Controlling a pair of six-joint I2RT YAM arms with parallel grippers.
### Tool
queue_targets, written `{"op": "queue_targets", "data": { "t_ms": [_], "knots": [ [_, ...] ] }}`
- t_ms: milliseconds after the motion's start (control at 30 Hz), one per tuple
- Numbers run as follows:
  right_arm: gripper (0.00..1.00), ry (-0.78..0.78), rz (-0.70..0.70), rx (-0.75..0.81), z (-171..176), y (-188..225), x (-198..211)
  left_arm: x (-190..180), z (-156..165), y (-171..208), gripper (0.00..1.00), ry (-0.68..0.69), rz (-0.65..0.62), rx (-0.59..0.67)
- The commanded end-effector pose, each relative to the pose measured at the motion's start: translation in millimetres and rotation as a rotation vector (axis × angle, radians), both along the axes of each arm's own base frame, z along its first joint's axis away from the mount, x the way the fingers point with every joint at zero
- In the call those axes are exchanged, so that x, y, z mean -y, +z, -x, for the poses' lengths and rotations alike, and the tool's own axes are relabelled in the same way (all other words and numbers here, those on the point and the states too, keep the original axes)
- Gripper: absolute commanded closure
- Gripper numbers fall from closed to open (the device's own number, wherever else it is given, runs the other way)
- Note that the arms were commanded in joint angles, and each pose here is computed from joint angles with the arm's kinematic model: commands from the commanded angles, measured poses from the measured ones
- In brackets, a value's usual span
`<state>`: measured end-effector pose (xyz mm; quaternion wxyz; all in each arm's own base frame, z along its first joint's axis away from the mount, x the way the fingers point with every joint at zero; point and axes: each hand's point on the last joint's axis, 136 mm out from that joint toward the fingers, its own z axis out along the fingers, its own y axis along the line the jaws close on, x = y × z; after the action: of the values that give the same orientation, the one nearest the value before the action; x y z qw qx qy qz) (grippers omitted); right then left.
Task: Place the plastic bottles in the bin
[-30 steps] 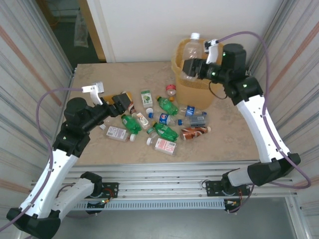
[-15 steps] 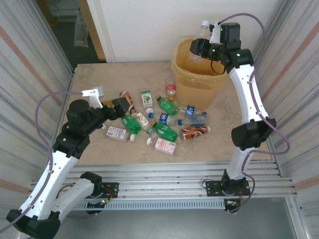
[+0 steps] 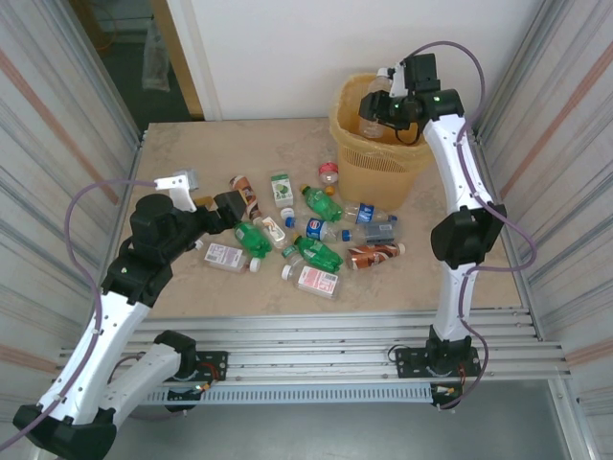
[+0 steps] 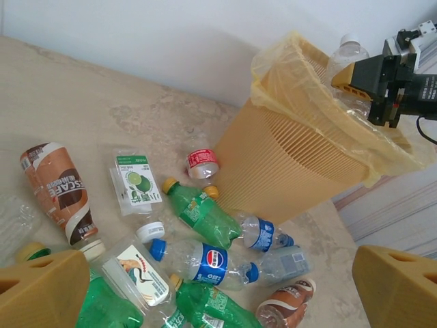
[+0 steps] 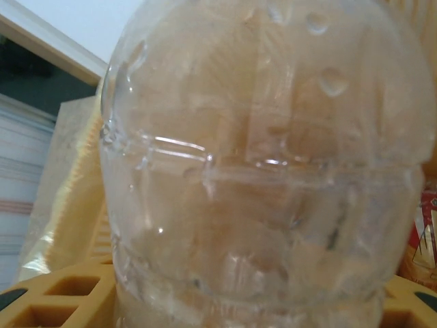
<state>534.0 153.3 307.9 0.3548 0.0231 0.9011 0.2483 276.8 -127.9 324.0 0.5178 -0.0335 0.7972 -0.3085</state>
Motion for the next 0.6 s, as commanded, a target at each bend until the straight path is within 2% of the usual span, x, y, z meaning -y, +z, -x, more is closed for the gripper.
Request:
{"op": "queue_targets", "data": {
  "t_ms": [0,333,567],
  "knots": [
    [0.49,0.044,0.025,-0.004,4.9,-0.8,-5.2,-5.3,-3.6,-7.5,0.01,0.022,-0.038,-0.006],
    [0.29,0.064,0.041,-0.025,2.5,-14.0,-9.1,-8.6,-5.8,-20.0,0.01,0.043,-0.060,-0.040],
    [0.25,0.063,0.025,0.019,2.0,3.1,-5.9,-13.1,-6.2,-26.8,0.01,0.069,-0.068,-0.069]
  ]
}}
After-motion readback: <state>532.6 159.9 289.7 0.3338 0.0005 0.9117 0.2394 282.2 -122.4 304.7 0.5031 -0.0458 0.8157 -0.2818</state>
